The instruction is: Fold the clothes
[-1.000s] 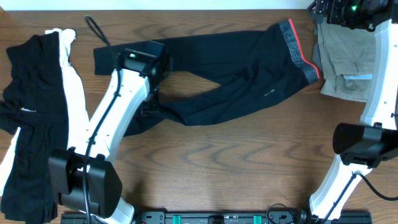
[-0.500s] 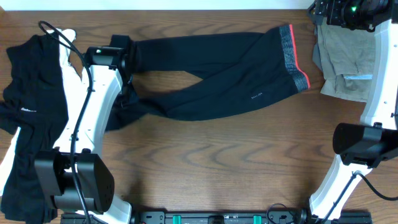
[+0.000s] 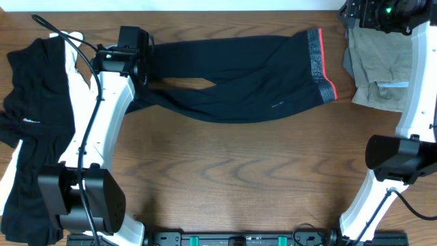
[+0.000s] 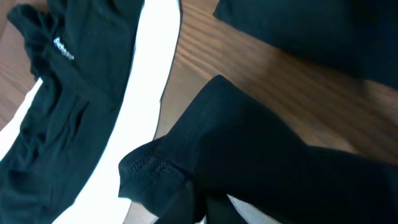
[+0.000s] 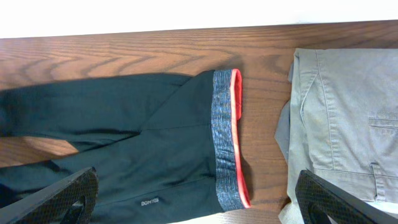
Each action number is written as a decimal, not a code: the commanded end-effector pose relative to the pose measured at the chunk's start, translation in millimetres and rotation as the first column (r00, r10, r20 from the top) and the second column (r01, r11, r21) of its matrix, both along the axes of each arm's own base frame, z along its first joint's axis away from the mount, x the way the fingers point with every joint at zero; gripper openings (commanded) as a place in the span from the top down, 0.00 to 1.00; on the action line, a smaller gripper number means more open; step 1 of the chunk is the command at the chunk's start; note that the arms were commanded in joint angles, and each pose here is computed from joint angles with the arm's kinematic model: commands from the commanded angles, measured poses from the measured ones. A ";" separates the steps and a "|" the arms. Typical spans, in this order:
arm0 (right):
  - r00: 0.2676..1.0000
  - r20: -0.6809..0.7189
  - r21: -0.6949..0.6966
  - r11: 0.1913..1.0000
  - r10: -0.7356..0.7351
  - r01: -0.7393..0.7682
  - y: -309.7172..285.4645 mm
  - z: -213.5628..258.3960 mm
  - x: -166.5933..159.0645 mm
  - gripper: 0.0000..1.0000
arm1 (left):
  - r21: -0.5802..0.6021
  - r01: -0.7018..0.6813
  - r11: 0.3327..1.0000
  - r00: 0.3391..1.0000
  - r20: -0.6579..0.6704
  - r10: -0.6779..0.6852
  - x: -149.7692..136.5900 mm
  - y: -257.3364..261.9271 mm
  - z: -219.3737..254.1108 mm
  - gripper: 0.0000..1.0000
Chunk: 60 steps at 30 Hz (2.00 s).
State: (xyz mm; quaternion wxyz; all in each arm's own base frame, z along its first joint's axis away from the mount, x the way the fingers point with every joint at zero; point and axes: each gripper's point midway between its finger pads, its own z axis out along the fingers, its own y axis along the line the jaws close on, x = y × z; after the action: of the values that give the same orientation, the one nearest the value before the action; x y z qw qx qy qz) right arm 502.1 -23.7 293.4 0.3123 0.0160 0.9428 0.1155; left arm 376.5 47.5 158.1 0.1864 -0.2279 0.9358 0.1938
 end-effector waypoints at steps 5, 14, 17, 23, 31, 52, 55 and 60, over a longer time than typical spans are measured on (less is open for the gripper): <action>1.000 -0.004 -0.041 0.999 0.023 -0.023 -5.2 -3.2 -1.4 0.01 | -0.068 -0.005 0.998 0.973 -0.231 -0.011 -53.3 -7.3 -10.5 0.57; 1.000 0.007 -0.041 0.999 0.024 -0.024 -4.4 -1.5 1.0 0.01 | -0.223 0.001 0.975 0.969 -0.239 -0.056 -52.7 -26.9 -21.0 0.57; 1.000 0.001 -0.040 0.999 0.025 -0.025 -4.0 -2.5 -0.3 0.01 | -0.335 0.022 0.942 0.977 -0.194 -0.092 -33.8 -33.7 -33.0 0.57; 1.000 -0.001 -0.040 0.999 0.025 -0.025 -4.0 -2.7 -0.6 0.01 | -0.425 -0.037 0.904 0.988 -0.152 -0.031 -3.3 -11.7 -64.8 0.59; 1.000 0.001 -0.040 0.999 0.025 -0.025 -4.0 -2.5 0.0 0.01 | -0.508 -0.061 0.859 0.995 -0.103 0.010 26.0 9.0 -100.4 0.59; 1.000 0.002 -0.040 0.999 0.026 -0.026 -3.7 -2.4 0.1 0.01 | -0.512 -0.099 0.853 0.983 -0.181 0.006 29.6 10.5 -145.1 0.92; 1.000 0.002 -0.040 0.999 0.025 -0.025 -4.2 -2.4 0.2 0.01 | -0.513 -0.111 0.851 0.979 -0.203 0.005 24.8 9.7 -143.0 0.94; 1.000 0.002 -0.040 0.999 0.025 -0.025 -4.0 -2.5 0.0 0.01 | -0.514 -0.132 0.848 0.969 -0.249 0.000 15.5 8.2 -134.0 0.94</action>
State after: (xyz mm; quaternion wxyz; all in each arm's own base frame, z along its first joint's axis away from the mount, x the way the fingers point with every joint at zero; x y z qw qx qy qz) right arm 502.1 -25.4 292.9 0.3136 0.0029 0.9436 0.1058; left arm 385.8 54.8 14.4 -0.0102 -0.2838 0.9582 -0.0357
